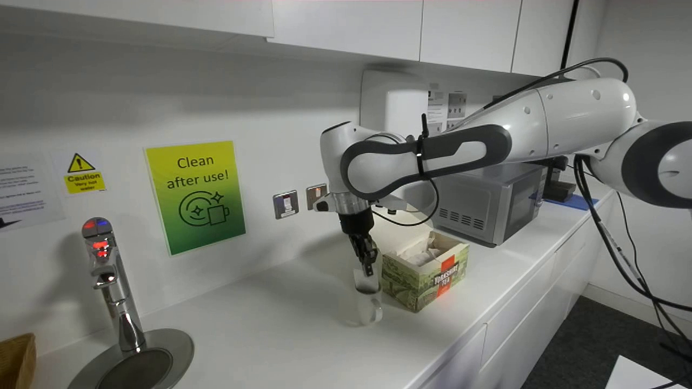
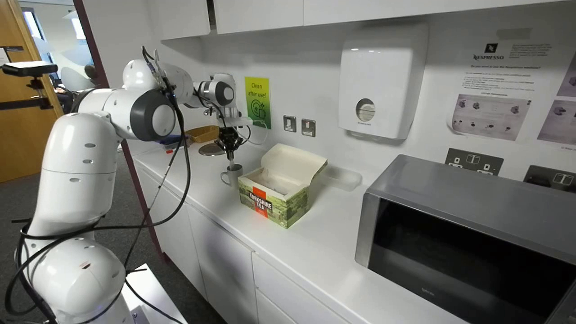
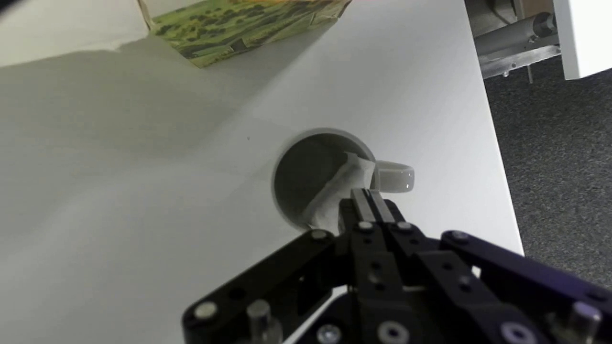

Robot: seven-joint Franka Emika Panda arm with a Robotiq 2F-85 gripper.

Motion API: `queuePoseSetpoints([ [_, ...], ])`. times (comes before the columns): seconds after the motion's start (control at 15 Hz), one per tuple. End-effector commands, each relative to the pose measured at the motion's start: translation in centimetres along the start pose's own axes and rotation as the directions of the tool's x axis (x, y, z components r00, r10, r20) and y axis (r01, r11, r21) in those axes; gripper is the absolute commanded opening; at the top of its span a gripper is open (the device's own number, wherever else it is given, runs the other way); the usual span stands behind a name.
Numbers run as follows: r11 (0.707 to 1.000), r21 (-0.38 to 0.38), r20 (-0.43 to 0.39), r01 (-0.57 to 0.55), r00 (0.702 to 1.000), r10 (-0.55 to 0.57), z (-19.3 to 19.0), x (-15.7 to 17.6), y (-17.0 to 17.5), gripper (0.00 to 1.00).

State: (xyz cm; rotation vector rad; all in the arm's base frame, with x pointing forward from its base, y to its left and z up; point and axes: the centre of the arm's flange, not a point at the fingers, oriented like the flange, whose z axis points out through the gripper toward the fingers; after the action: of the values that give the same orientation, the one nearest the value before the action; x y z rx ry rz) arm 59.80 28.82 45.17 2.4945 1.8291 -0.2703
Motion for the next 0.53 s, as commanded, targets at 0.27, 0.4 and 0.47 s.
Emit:
queuePoseSetpoints([
  [0.27, 0.998, -0.065, -0.048, -0.01, 0.999, 0.007, -4.6, -1.8, -1.9, 0.0],
  [0.4, 0.997, -0.079, -0.063, -0.021, 0.998, 0.016, -5.5, -2.5, -2.2, 0.0],
  [0.47, 0.996, -0.088, -0.071, -0.028, 0.997, 0.021, -6.1, -2.9, -2.3, 0.0],
])
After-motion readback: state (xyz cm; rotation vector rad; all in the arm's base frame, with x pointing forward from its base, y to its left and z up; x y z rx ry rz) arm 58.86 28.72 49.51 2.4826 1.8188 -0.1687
